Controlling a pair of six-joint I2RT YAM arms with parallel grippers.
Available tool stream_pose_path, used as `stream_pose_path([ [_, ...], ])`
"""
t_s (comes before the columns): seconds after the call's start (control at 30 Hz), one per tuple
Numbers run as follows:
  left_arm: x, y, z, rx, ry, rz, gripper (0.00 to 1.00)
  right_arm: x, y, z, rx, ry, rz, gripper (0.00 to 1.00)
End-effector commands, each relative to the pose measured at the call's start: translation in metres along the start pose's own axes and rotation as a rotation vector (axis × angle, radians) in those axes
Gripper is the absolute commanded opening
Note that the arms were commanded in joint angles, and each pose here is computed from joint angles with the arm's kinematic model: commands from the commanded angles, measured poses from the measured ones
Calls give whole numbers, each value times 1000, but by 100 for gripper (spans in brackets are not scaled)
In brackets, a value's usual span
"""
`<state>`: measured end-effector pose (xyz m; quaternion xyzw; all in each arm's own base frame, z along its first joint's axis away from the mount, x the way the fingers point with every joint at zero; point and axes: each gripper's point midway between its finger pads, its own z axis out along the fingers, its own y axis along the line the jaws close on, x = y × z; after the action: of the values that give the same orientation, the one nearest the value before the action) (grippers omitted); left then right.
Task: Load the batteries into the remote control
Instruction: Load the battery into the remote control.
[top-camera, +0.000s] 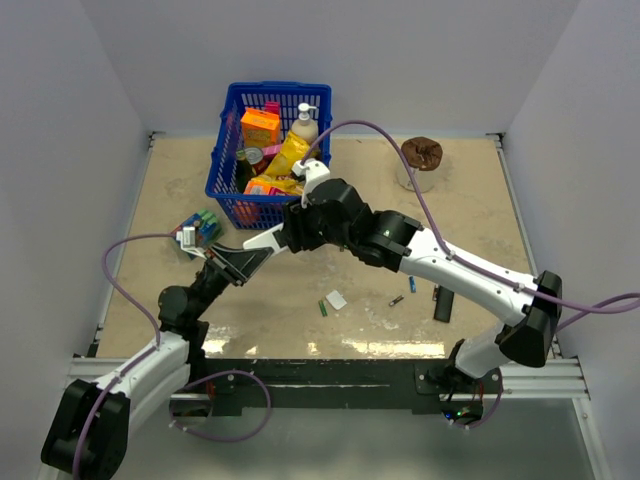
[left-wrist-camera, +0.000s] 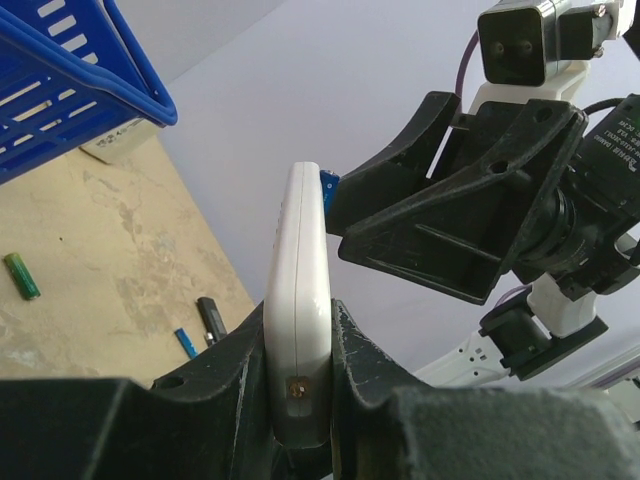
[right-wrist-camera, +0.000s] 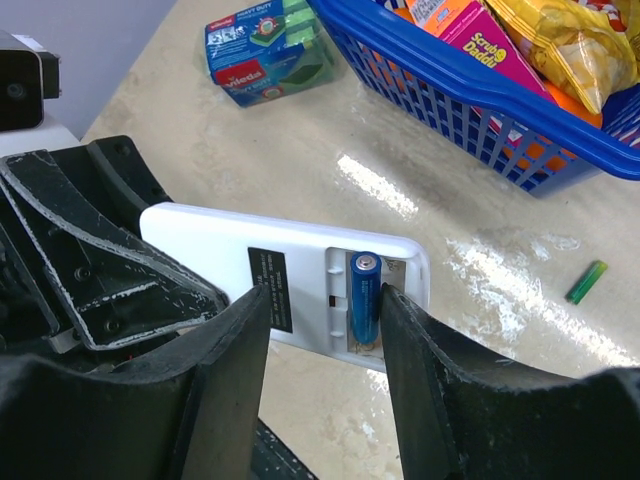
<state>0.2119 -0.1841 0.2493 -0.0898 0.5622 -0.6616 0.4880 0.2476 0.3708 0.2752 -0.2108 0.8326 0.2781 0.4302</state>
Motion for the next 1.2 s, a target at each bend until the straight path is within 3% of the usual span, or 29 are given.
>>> stream_pose_path([
  [0.0, 32, 22, -51, -6, -6, -80, 0, 11, -18, -2, 92, 84, -16, 53],
  [0.43, 37, 35, -51, -67, 8, -138, 0, 7, -12, -10, 87, 140, -34, 60],
  [1.17, 43, 38, -49, -88, 53, -172, 0, 12, 0, -4, 25, 198, -108, 60],
])
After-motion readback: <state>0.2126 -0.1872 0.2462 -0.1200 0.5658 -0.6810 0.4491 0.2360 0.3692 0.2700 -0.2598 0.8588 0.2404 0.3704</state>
